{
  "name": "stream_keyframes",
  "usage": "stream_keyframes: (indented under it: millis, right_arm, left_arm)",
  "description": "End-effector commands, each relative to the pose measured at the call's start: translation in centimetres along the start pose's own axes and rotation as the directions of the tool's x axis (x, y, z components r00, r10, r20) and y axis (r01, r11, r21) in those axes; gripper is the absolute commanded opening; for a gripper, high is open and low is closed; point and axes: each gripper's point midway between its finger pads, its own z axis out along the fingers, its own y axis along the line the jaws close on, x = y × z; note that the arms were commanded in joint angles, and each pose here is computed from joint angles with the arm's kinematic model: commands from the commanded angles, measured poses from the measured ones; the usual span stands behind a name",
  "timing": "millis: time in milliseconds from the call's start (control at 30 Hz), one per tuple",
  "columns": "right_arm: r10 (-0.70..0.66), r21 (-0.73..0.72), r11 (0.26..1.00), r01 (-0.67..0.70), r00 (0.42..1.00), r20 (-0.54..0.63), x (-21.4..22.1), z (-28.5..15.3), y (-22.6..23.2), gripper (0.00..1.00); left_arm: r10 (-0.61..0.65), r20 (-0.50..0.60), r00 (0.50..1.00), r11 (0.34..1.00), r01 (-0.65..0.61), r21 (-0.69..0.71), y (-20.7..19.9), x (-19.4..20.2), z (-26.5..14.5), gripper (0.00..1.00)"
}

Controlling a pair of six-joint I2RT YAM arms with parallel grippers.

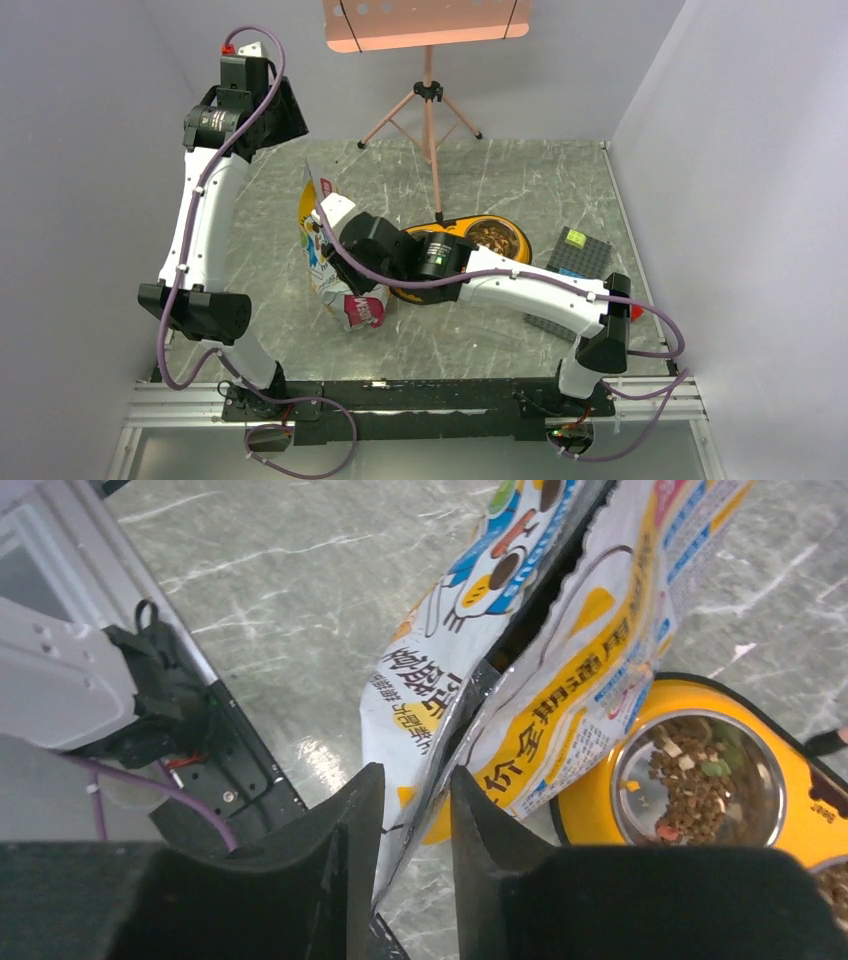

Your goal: Serve the pet food

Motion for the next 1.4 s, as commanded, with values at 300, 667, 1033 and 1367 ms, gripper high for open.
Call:
stream_keyframes:
  millis: [300,667,1033,1367]
  right_arm:
    - [0.218,-0.067,0.975,-0.213,0.972,0.086,-6.6,-2.1,-3.3,0.72]
    - [0.238,0.002,0.971,-0.238,0.971,0.035,-7.8,1.1,-5.2,0.76]
    - [0.053,0.238,0.97,-0.051,0.999,-0.001,-5.4,2.2,-5.4,0.69]
    - [-0.02,0.372,0.928,0.009,0.999,0.027,-4.9,1.7,-6.0,0.0]
  left_arm:
    - [-0.031,0.011,0.999,0.983,0.029,0.179,-1.8,1.7,-4.1,0.64]
    - [-0.103,-0.129,0.986,0.929,0.142,0.342,-4.6,8.1,-7.9,0.65]
    - [-0.086,-0.209,0.974,0.932,0.153,0.33,-6.5,12.7,-8.1,0.49]
    - [-0.11,-0.239,0.965,0.934,0.183,0.308,-5.2,15.2,-9.1,0.54]
